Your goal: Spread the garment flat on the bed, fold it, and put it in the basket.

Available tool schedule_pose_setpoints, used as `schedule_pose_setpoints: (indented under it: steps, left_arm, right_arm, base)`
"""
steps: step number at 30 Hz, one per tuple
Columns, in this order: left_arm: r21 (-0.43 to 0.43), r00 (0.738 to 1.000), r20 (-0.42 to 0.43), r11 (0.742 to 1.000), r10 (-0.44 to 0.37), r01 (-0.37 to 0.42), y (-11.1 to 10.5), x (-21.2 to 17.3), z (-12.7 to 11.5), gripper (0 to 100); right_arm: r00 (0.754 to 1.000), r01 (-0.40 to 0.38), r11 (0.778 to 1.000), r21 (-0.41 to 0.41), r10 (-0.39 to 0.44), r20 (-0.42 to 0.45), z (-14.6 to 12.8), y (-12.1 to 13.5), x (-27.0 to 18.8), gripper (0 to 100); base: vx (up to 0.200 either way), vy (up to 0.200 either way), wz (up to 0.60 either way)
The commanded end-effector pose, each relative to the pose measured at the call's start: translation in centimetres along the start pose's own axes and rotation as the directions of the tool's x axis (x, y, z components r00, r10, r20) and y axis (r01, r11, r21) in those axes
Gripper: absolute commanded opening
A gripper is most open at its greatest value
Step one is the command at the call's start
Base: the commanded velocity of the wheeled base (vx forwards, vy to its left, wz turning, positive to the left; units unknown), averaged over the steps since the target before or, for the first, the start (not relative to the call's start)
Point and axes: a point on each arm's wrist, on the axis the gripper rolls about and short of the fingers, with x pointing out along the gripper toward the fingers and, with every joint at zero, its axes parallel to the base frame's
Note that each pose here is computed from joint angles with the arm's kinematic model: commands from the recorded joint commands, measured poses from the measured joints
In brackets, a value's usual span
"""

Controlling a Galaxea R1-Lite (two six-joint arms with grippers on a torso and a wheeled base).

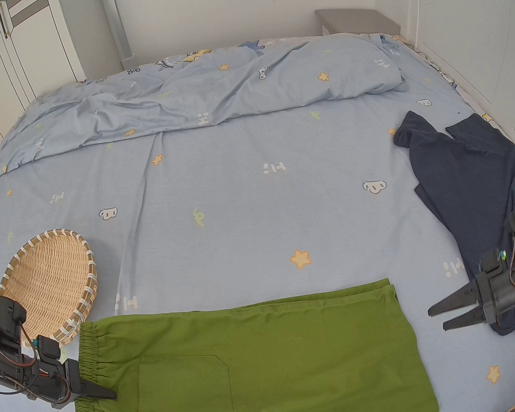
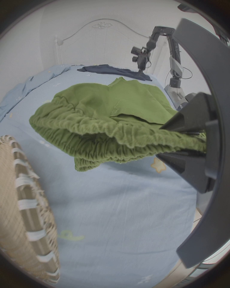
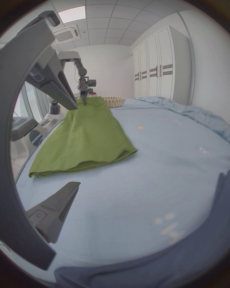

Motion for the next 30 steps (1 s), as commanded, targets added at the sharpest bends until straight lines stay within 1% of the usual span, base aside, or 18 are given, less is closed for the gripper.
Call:
schedule_pose_setpoints:
  steps: [1,3,6,8,10,11,12,13,16,17,18,19,20,22,23,25,26,30]
  left_arm:
    - [0.034,0.991,0.103,0.995,0.087,-0.091,-1.5,-3.0,0.1,0]
    - [0.042,0.987,0.117,0.992,0.11,-0.116,-1.9,-3.5,0.0,0]
    - [0.061,0.975,0.154,0.983,0.162,-0.173,-2.9,-4.7,-0.1,0]
    - [0.081,0.971,0.173,0.98,0.166,-0.182,-4.1,-5.6,0.0,0]
    - [0.081,0.971,0.174,0.98,0.166,-0.182,-4.3,-5.8,0.0,0]
    - [0.061,0.973,0.163,0.982,0.166,-0.178,-6.4,-6.7,0.6,0]
    - [0.054,0.973,0.159,0.983,0.166,-0.176,-7.0,-6.9,0.7,0]
    - [0.051,0.975,0.15,0.984,0.164,-0.173,-8.3,-7.4,0.9,0]
    - [0.085,0.981,0.136,0.985,0.141,-0.153,-11.3,-7.9,0.9,0]
    - [0.093,0.982,0.132,0.985,0.135,-0.148,-11.8,-7.9,0.8,0]
    - [0.107,0.985,0.121,0.985,0.123,-0.136,-12.8,-7.7,0.6,0]
    - [0.108,0.986,0.117,0.985,0.119,-0.132,-13.0,-7.6,0.5,0]
    - [0.119,0.989,0.104,0.985,0.11,-0.122,-14.2,-7.2,0.2,0]
    - [0.142,0.99,0.077,0.981,0.121,-0.131,-15.7,-6.1,-0.5,0]
    - [0.142,0.99,0.077,0.981,0.121,-0.131,-15.7,-6.1,-0.5,0]
    - [0.142,0.986,0.044,0.976,0.159,-0.164,-17.2,-4.4,-0.9,0]
    - [0.143,0.985,0.032,0.975,0.169,-0.172,-17.9,-3.8,-1.0,0]
    - [0.166,0.989,0.017,0.975,0.148,-0.149,-19.7,-3.2,-1.4,0]
  right_arm:
    - [0.989,-0.032,0.992,-0.125,0.05,0.14,2.1,5.9,-4.3,100]
    - [0.988,-0.034,0.991,-0.129,0.052,0.142,2.4,6.6,-4.7,100]
    - [0.986,-0.024,0.989,-0.147,0.047,0.158,3.1,7.8,-5.5,100]
    - [0.982,-0.023,0.986,-0.167,0.053,0.182,3.7,8.4,-6.0,100]
    - [0.981,-0.022,0.985,-0.171,0.054,0.186,3.8,8.5,-6.1,100]
    - [0.977,-0.023,0.981,-0.19,0.063,0.206,4.4,9.3,-6.7,100]
    - [0.977,-0.023,0.981,-0.19,0.063,0.206,4.5,9.5,-6.7,100]
    - [0.976,-0.022,0.981,-0.191,0.063,0.208,4.5,9.7,-6.9,100]
    - [0.975,-0.021,0.981,-0.195,0.063,0.212,4.5,9.8,-7.1,100]
    - [0.975,-0.019,0.981,-0.195,0.061,0.212,4.5,9.8,-7.1,100]
    - [0.976,-0.019,0.981,-0.194,0.061,0.211,4.4,9.8,-7.0,100]
    - [0.976,-0.019,0.981,-0.193,0.06,0.21,4.4,9.7,-7.0,100]
    - [0.975,-0.015,0.979,-0.203,0.06,0.214,4.4,9.7,-7.0,100]
    - [0.972,-0.009,0.978,-0.209,0.058,0.229,4.6,9.7,-7.3,100]
    - [0.972,-0.009,0.978,-0.209,0.058,0.229,4.6,9.7,-7.3,100]
    - [0.962,0.005,0.977,-0.212,0.054,0.267,5.2,9.8,-8.1,100]
    - [0.96,0.008,0.977,-0.211,0.051,0.274,5.2,9.8,-8.3,100]
    - [0.96,0.008,0.978,-0.21,0.051,0.274,5.2,9.8,-8.3,100]
  base:
    - [0.0,0.0,0.0]
    - [0.0,0.0,0.0]
    - [0.0,0.0,0.0]
    - [0.0,0.0,0.0]
    - [0.0,0.0,0.0]
    - [0.0,0.0,0.0]
    - [0.0,0.0,0.0]
    - [0.0,0.0,0.0]
    - [0.0,0.0,0.0]
    - [0.0,0.0,0.0]
    - [0.0,0.0,0.0]
    - [0.0,0.0,0.0]
    - [0.0,0.0,0.0]
    - [0.0,0.0,0.0]
    - [0.0,0.0,0.0]
    - [0.0,0.0,0.0]
    - [0.0,0.0,0.0]
    - [0.0,0.0,0.0]
